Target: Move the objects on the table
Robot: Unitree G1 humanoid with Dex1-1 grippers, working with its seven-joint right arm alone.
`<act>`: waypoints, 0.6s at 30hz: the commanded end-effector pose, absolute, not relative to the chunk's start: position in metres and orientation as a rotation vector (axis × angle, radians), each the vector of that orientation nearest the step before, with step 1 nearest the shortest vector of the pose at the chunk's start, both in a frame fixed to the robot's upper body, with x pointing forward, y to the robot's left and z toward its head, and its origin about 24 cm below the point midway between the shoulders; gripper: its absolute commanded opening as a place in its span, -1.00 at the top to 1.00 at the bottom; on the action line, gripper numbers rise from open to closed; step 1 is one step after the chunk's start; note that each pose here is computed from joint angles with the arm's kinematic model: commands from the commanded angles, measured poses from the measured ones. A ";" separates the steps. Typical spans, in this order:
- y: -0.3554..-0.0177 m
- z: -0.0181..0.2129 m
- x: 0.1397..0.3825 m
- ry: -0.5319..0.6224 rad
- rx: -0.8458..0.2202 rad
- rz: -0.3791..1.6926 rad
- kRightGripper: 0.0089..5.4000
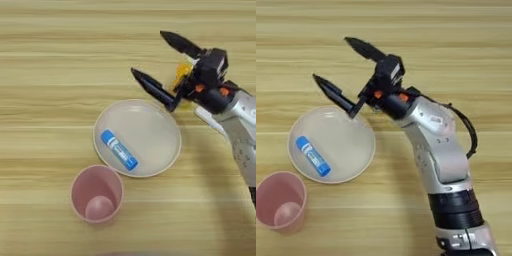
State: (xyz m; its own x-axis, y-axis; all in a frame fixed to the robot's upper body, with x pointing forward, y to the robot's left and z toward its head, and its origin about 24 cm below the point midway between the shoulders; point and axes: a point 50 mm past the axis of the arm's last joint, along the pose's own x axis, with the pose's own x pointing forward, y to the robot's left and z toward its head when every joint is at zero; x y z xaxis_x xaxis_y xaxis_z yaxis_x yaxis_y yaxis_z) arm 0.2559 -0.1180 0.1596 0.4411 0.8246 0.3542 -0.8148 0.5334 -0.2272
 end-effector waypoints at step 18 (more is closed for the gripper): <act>-0.093 0.118 0.241 -0.187 -0.226 1.128 -0.98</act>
State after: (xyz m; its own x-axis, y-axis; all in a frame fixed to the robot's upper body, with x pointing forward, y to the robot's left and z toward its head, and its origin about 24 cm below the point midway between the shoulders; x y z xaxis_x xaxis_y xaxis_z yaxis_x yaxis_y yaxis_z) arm 0.2379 -0.0934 0.1057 0.4146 0.9098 0.0186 -0.8905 0.4098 -0.1975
